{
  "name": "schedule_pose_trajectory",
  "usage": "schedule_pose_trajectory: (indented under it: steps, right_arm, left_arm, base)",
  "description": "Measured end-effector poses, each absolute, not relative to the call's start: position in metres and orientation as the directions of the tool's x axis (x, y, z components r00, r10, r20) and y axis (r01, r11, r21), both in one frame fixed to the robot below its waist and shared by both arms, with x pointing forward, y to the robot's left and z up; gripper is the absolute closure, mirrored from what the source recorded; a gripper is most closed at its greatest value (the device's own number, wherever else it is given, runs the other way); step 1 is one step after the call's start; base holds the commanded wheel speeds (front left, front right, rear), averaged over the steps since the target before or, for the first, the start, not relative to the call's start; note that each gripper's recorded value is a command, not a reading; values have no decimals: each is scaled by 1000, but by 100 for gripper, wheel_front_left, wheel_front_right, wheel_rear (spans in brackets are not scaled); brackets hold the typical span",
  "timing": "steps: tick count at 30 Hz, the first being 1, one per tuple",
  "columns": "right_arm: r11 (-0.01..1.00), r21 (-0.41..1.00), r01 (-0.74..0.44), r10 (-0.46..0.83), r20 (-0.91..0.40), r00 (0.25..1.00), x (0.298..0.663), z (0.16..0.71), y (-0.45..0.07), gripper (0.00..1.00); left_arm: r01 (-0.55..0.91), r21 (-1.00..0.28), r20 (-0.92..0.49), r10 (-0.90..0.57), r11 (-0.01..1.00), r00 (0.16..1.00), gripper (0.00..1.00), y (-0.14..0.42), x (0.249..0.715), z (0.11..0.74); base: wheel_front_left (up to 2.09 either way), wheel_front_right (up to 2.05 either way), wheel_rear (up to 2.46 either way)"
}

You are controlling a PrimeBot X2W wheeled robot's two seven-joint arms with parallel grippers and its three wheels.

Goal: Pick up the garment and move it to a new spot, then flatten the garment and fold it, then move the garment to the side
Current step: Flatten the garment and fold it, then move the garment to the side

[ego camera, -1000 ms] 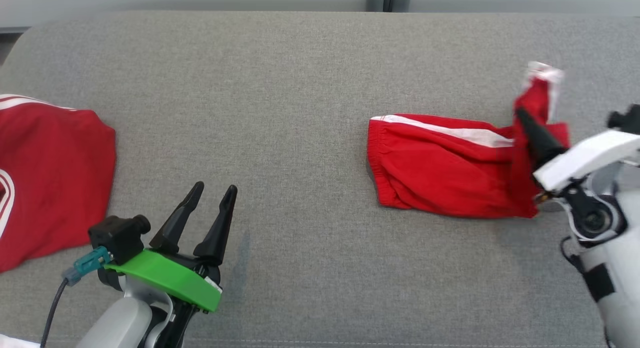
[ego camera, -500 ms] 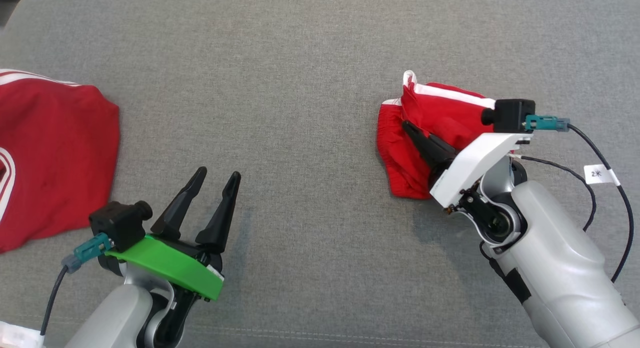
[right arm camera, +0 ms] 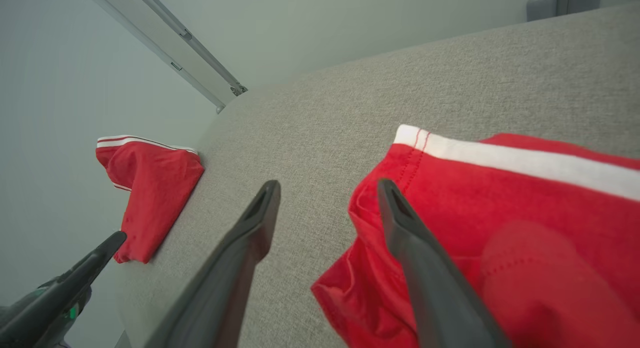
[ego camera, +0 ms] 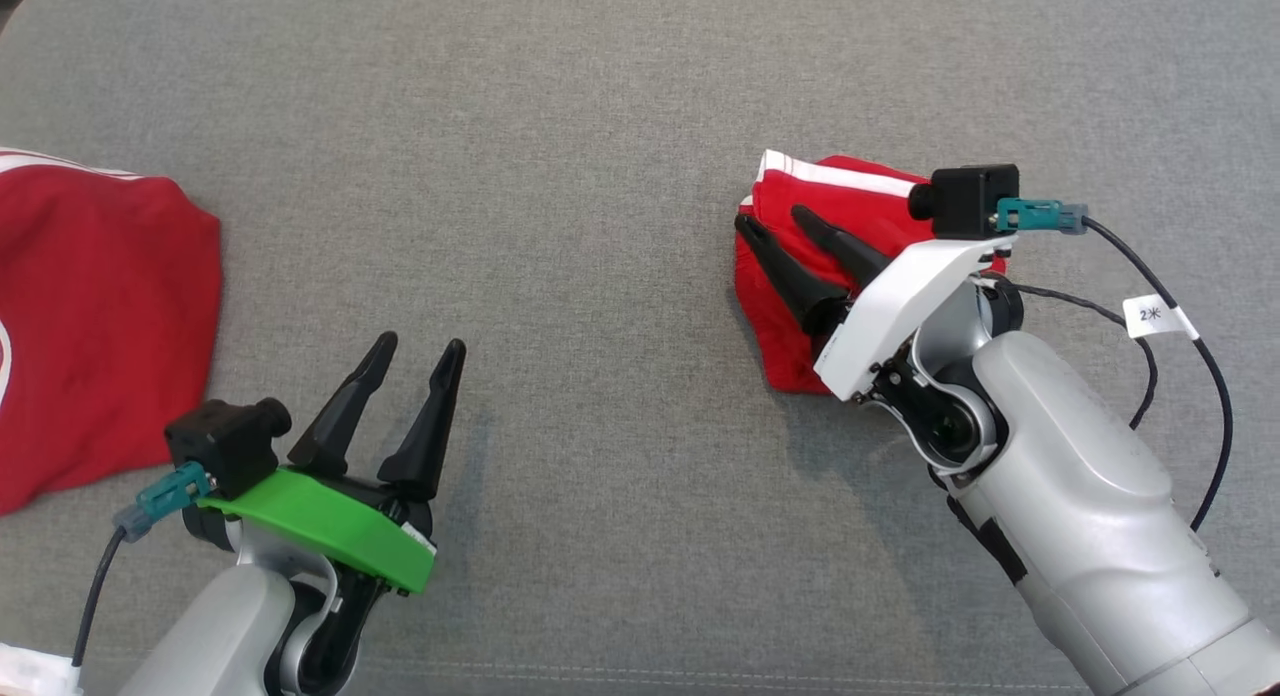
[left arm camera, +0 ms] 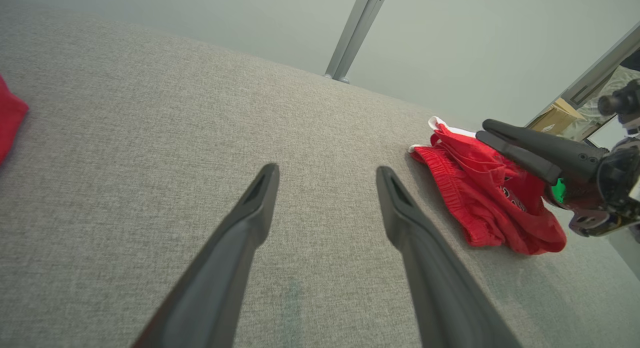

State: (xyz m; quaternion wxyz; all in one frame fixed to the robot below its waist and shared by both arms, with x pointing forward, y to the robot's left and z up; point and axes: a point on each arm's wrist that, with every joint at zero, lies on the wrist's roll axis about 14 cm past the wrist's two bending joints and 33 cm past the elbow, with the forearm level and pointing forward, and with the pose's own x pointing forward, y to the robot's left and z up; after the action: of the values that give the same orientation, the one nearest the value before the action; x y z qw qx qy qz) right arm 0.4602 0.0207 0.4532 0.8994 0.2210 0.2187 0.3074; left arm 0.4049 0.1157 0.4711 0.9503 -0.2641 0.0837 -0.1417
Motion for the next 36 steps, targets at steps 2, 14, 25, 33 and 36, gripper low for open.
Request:
schedule_pose_trajectory:
  steps: [2, 14, 25, 33, 36]
  right_arm:
    - [706, 522, -479, 651, -210, 730, 461, 468, 20, 0]
    - [866, 472, -165, 312, -252, 916, 463, 451, -127, 0]
    - [836, 548, -7, 294, -438, 850, 420, 390, -141, 0]
    - [813, 582, -4, 345, -477, 808, 418, 377, -124, 0]
    - [798, 602, 2, 362, -482, 798, 422, 376, -118, 0]
  left_arm:
    - [226, -524, -83, -313, 821, 946, 0, 116, 406, 472]
    - [244, -549, -60, -329, 800, 942, 0, 106, 406, 479]
    - [268, -562, -55, -358, 783, 932, 0, 94, 403, 479]
    - [251, -560, -57, -339, 789, 939, 0, 99, 398, 479]
    - [236, -559, -61, -323, 795, 944, 0, 104, 396, 479]
  base:
    - [0, 0, 0]
    - [0, 0, 0]
    - [0, 0, 0]
    - [0, 0, 0]
    - [0, 0, 0]
